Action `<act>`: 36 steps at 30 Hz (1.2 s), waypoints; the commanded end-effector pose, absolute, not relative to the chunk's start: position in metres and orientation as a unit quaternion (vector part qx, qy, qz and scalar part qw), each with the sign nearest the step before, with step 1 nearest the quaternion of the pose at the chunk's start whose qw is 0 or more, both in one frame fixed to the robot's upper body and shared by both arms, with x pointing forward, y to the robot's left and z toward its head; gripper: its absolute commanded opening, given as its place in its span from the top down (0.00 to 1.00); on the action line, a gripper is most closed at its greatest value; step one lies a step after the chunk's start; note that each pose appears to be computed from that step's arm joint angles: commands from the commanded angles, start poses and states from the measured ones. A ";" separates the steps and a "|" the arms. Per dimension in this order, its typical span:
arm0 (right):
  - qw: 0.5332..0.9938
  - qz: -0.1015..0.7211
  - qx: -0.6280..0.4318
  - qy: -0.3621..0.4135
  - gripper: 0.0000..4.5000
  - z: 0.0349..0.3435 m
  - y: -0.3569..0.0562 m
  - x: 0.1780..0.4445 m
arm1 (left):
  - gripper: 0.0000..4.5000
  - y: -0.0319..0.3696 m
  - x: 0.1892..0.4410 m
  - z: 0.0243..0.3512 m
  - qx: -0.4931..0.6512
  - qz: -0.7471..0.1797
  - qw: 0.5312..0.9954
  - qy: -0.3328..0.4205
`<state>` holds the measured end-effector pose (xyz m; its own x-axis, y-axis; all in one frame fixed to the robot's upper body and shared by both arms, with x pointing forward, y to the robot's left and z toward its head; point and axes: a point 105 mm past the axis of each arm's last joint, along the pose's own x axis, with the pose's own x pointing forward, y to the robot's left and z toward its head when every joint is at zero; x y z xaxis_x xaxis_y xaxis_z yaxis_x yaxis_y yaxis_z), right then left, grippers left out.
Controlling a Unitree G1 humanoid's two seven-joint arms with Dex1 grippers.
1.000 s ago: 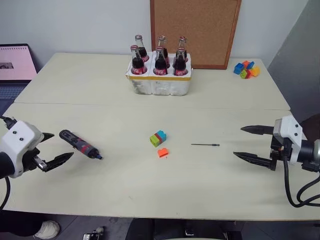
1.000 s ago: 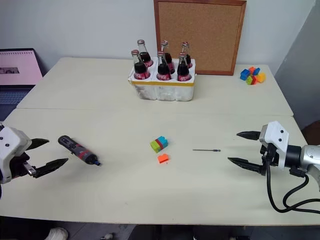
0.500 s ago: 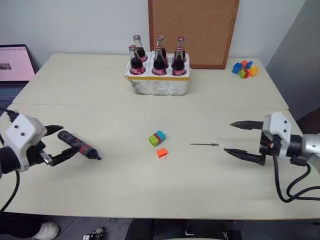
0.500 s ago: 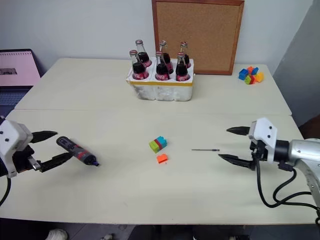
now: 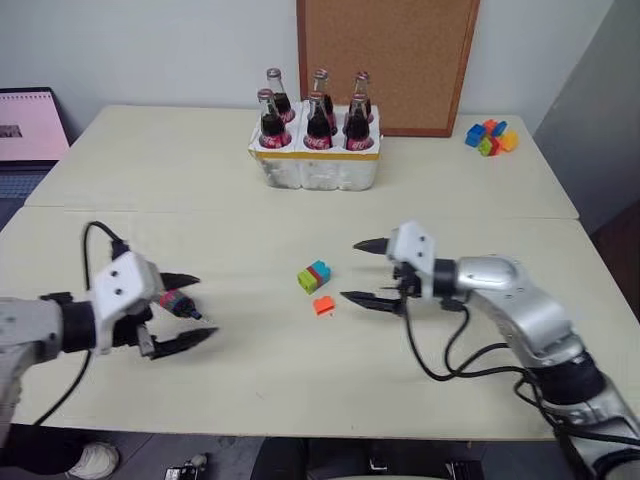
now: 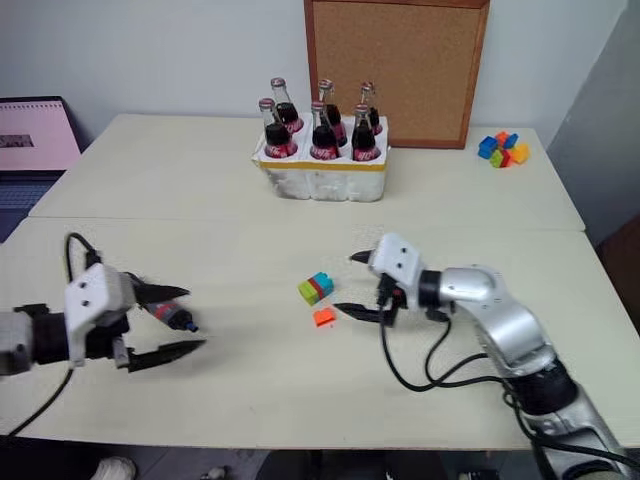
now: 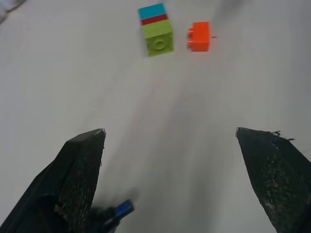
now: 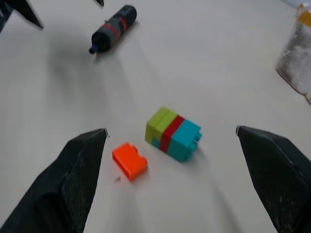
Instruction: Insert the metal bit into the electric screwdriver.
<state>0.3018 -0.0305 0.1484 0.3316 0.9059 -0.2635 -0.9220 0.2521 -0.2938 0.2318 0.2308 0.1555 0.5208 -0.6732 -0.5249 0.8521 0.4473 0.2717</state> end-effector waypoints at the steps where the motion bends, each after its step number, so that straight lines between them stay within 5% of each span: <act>1: 0.791 0.571 -0.219 0.004 0.00 0.151 -0.015 0.315 | 0.00 0.221 0.236 0.160 0.269 -0.467 0.829 0.150; 16: 0.831 0.513 -0.200 0.072 0.00 0.119 0.023 0.348 | 0.00 0.214 0.243 0.157 0.268 -0.478 0.824 0.144; 28: 0.827 0.524 -0.171 0.112 0.00 0.108 0.034 0.339 | 0.00 0.214 0.245 0.155 0.270 -0.476 0.824 0.144; 34: 0.829 0.522 -0.176 0.098 0.31 0.113 0.034 0.341 | 0.00 0.214 0.247 0.153 0.270 -0.477 0.824 0.142; 36: 0.830 0.520 -0.178 0.094 0.34 0.114 0.034 0.342 | 0.00 0.214 0.248 0.153 0.270 -0.477 0.825 0.141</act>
